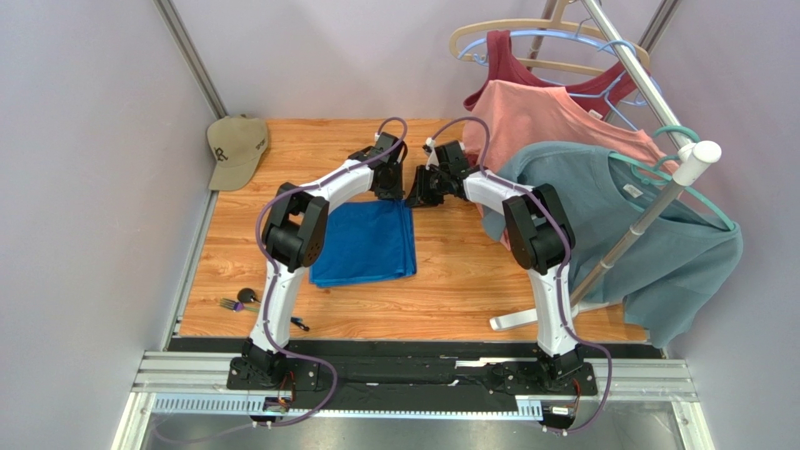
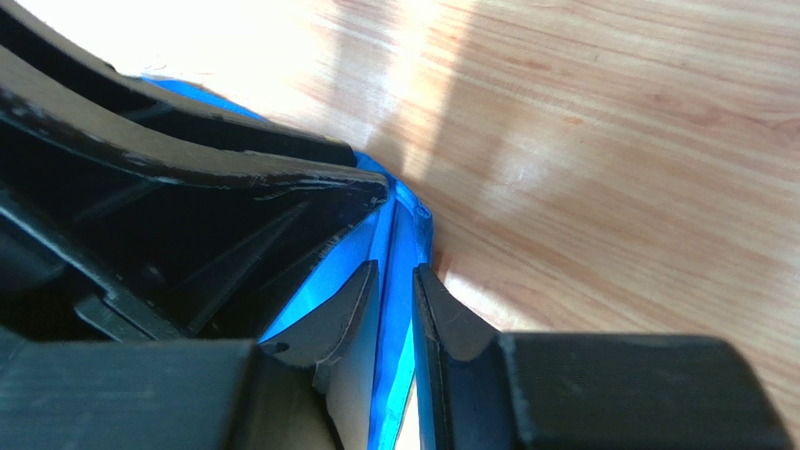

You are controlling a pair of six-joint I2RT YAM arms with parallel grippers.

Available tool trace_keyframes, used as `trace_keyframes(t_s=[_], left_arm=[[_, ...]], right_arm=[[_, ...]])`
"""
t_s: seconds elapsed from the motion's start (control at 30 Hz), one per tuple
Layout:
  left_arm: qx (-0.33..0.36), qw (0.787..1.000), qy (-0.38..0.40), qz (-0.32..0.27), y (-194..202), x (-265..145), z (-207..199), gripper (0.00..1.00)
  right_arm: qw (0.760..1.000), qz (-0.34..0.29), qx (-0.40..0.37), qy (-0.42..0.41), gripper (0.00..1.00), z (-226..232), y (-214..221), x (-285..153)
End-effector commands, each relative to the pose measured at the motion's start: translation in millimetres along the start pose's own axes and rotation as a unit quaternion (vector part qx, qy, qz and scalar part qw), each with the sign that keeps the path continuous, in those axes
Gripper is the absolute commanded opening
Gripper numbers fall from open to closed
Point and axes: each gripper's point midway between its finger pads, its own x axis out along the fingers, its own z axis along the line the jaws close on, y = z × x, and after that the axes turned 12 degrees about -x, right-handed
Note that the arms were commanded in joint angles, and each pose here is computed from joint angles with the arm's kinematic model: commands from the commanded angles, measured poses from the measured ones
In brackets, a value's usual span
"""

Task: Fold the napkin into a case and place the utensils inside
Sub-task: Smooth out the lower triangle-folded napkin at the center of the board.

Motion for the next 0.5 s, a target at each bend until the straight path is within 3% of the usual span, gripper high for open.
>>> trace_keyframes(t_s=[0.0,0.13,0.47], left_arm=[[0.014,1.000,0.018,-0.004,-6.3,-0.1,-13.1,0.26],[0.008,1.000,0.028,-0.009,-11.6,-8.7,-18.7,0.01],[-0.013,0.997,0.076,-0.018,-19.7,-49.1,-40.4,0.00]], right_arm=[[1.000,-0.020,-0.008,-0.008,0.22,-0.4,-16.7,7.9],[1.000,-0.013,-0.011,0.017,0.21,-13.0,-10.7,11.1],[0.998,-0.002,-0.007,0.057,0.01,-26.3,-5.9,6.6]])
